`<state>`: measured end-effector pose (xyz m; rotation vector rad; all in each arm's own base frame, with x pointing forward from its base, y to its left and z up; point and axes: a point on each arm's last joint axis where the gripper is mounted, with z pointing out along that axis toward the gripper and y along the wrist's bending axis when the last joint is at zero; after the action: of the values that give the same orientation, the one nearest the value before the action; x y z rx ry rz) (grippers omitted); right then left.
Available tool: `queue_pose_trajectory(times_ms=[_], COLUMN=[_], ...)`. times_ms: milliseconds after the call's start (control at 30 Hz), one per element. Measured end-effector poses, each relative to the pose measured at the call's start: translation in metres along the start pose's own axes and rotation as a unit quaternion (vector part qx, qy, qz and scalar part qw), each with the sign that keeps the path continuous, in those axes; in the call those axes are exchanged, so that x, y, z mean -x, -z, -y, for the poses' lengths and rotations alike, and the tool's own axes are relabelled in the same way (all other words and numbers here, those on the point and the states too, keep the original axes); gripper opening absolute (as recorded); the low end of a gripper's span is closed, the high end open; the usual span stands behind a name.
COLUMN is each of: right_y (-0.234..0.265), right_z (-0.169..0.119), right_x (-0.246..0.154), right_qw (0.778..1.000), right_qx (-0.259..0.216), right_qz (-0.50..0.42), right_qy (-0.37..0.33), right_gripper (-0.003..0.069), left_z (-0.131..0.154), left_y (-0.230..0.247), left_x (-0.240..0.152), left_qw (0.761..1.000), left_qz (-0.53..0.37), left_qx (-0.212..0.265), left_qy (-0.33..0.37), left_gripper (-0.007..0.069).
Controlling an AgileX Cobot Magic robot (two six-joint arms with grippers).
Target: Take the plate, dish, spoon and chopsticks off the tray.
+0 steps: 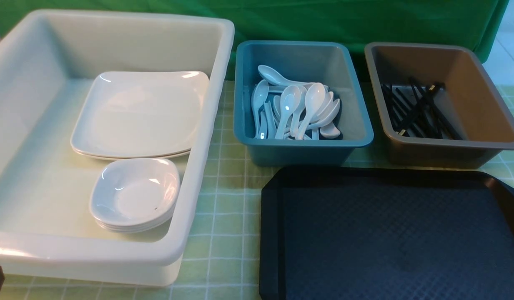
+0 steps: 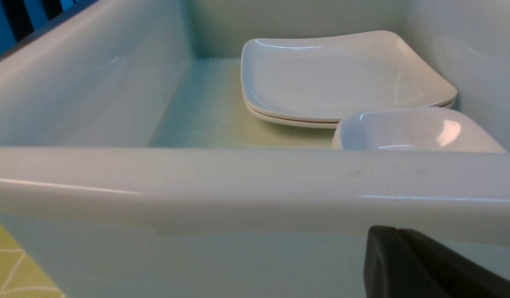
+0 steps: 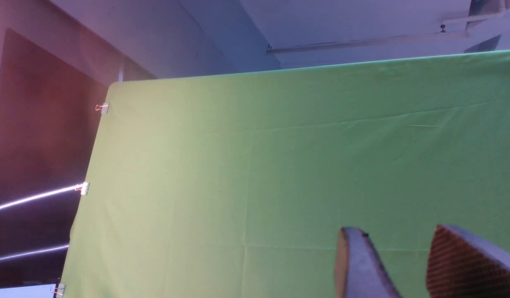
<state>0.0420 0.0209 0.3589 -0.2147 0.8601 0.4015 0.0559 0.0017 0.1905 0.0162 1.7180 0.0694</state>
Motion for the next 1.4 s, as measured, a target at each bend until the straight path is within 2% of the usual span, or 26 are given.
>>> queue_pose_trajectory(times_ms=[333, 400, 500, 600, 767, 967, 1400], right_y=[0.000, 0.000, 0.003, 0.013, 0.052, 0.102, 0.106], right_z=[0.000, 0.000, 0.000, 0.005, 0.017, 0.021, 0.020], right_x=[0.000, -0.002, -0.014, -0.040, -0.098, -0.133, -0.134], right_qw=[1.000, 1.000, 0.996, 0.980, 0.931, 0.888, 0.883], right_qx=[0.000, 0.000, 0.001, -0.024, -0.101, -0.168, -0.181], right_qz=[0.000, -0.011, -0.075, -0.175, -0.331, -0.413, -0.421], right_qy=[0.000, 0.010, 0.050, 0.091, 0.115, 0.116, 0.101], right_gripper=[0.0247, 0.0247, 0.0247, 0.0247, 0.0247, 0.0247, 0.0247], left_z=[0.000, 0.000, 0.000, 0.000, 0.000, 0.000, 0.000], left_y=[0.000, 0.000, 0.000, 0.000, 0.000, 0.000, 0.000], left_x=[0.000, 0.000, 0.000, 0.000, 0.000, 0.000, 0.000], left_qw=[1.000, 1.000, 1.000, 1.000, 1.000, 1.000, 1.000], left_qz=[0.000, 0.000, 0.001, 0.001, 0.000, 0.001, 0.001], left_qx=[0.000, 0.000, 0.000, 0.000, 0.000, 0.001, 0.003], left_qy=[0.000, -0.001, -0.001, -0.001, -0.001, -0.004, -0.013], left_gripper=[-0.0018, -0.0018, -0.0018, -0.0018, -0.0018, -0.0018, -0.0017])
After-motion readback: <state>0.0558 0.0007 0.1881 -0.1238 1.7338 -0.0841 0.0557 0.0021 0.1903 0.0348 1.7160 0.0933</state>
